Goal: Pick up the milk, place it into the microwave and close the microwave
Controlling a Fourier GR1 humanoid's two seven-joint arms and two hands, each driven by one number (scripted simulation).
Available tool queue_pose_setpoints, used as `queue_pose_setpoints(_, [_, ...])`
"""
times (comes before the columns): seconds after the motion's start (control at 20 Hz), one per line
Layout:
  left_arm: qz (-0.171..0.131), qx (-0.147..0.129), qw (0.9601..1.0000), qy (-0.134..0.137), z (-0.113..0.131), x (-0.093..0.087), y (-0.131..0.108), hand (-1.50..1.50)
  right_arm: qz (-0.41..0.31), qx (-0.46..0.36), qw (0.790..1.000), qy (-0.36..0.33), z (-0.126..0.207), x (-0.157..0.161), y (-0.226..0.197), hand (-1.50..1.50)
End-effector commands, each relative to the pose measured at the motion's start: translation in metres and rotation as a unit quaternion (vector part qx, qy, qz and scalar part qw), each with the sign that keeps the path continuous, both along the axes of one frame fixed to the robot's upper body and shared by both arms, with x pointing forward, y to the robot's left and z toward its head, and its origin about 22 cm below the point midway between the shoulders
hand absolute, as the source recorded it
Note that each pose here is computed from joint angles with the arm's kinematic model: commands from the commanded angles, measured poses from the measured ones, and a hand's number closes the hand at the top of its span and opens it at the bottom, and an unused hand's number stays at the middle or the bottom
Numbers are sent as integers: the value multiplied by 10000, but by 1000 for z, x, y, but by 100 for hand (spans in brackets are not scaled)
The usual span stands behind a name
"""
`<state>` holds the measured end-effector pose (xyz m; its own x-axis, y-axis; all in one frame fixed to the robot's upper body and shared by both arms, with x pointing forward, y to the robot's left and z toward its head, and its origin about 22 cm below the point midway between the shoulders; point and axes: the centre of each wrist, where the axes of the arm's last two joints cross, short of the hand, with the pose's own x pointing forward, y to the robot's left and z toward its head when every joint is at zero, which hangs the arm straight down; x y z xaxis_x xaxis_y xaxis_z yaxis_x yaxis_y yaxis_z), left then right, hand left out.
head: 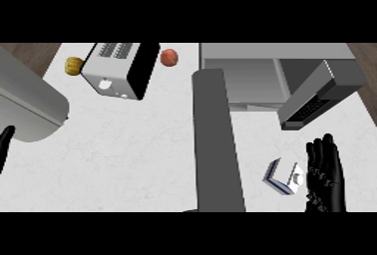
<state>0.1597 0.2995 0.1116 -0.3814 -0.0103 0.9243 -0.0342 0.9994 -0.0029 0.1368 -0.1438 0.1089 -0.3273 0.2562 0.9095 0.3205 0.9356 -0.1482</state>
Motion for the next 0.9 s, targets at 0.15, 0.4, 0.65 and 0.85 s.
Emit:
queue_pose_setpoints(0.15, [-134,-58,9999,51,-9,-20,20,-150,-165,94,9993,319,-44,22,-12,-150])
queue_pose_setpoints(0.4, [35,-72,10000,20,3,-39,18,-150,-372,11,9985,403,-72,7,-25,-150])
queue_pose_setpoints(0.65, [65,-40,10000,-27,-2,-33,27,-150,-609,225,9965,523,-77,3,-43,-150])
queue_pose_setpoints(0.85, [-17,8,10000,-40,5,-50,44,-150,-863,253,9940,626,-110,32,-51,-150])
